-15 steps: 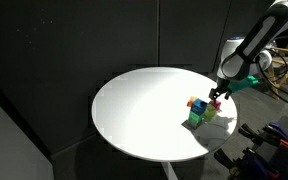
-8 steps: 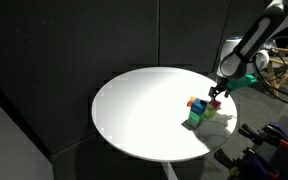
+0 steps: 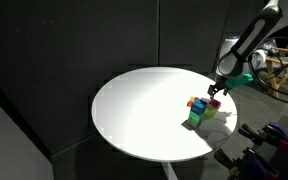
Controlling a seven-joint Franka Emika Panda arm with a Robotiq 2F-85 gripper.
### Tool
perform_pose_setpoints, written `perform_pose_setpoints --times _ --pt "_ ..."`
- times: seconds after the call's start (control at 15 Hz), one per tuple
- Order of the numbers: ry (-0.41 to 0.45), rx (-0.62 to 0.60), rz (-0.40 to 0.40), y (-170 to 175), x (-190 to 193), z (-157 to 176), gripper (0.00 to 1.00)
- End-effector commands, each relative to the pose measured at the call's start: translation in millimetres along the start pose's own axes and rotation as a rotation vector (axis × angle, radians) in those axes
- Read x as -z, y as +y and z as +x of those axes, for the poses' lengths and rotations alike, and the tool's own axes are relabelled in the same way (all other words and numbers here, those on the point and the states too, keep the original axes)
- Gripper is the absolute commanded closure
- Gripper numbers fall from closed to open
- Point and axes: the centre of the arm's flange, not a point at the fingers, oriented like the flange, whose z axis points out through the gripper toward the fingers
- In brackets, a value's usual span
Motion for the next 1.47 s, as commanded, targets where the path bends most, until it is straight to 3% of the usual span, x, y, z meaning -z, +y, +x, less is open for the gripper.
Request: perform_pose_setpoints --times 0.0,0.47,1.4 --pt "-0.017 0.018 0.018 6 -3 13 0.0" --pt "-0.04 0.042 0.053 11 -11 21 0.0" --pt "-0.046 0.05 0.045 14 -26 28 0.0"
